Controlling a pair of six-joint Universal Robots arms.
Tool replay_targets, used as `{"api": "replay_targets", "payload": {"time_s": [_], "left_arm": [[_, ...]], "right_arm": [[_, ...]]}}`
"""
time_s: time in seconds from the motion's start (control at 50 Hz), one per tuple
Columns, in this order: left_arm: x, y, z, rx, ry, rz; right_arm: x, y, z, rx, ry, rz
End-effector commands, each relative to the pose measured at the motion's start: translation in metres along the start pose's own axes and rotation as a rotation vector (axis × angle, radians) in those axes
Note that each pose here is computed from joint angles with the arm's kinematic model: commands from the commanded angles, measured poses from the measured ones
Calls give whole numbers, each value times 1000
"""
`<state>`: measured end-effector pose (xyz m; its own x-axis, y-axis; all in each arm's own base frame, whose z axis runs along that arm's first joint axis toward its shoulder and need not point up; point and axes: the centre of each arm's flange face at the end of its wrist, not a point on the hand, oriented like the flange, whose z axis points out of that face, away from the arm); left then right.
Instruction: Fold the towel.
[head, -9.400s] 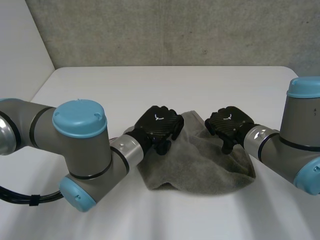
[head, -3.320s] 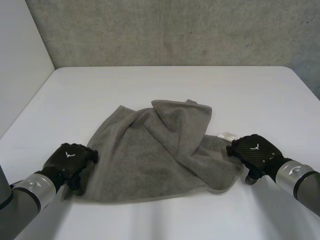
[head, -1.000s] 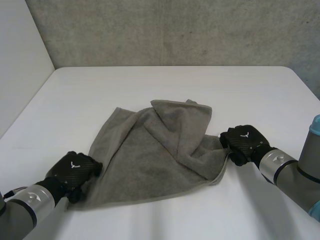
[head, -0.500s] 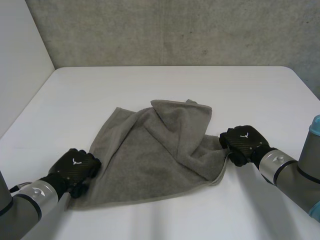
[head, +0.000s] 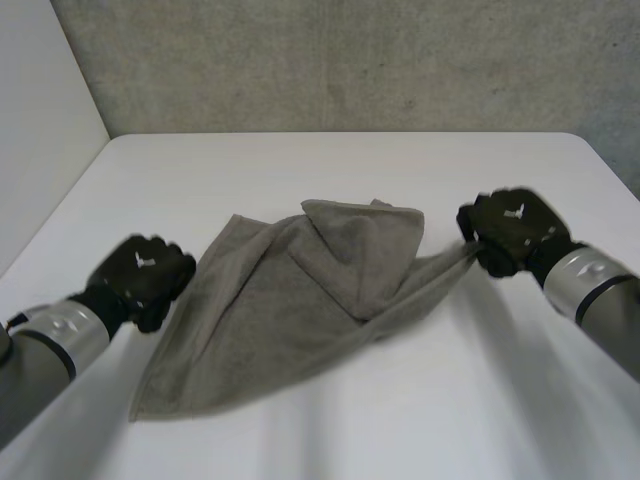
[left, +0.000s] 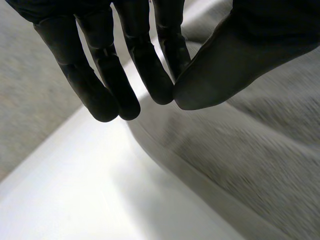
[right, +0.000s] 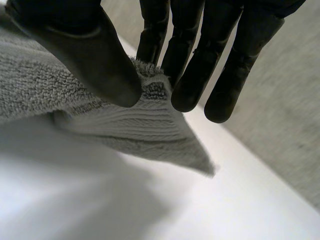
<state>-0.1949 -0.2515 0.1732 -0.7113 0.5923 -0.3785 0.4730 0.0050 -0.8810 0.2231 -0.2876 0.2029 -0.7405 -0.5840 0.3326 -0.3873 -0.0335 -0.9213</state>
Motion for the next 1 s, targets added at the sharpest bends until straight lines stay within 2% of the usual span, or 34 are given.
{"api": "replay_targets", "payload": {"time_s": [0.02, 0.12, 0.2, 0.36, 1.0], "left_arm": [[-2, -13, -8, 6, 8, -103], [24, 2, -22, -71, 86, -125], [48, 11, -36, -109, 152, -76], [73, 32, -60, -180, 216, 3], [65, 52, -40, -152, 153, 58]], "right_arm": [[3, -13, -9, 1, -4, 4], [-4, 0, -11, -32, -26, 19], [-12, 19, -4, -80, -63, 35], [-18, 28, 0, -103, -82, 43], [-21, 33, -1, -109, -90, 47]]}}
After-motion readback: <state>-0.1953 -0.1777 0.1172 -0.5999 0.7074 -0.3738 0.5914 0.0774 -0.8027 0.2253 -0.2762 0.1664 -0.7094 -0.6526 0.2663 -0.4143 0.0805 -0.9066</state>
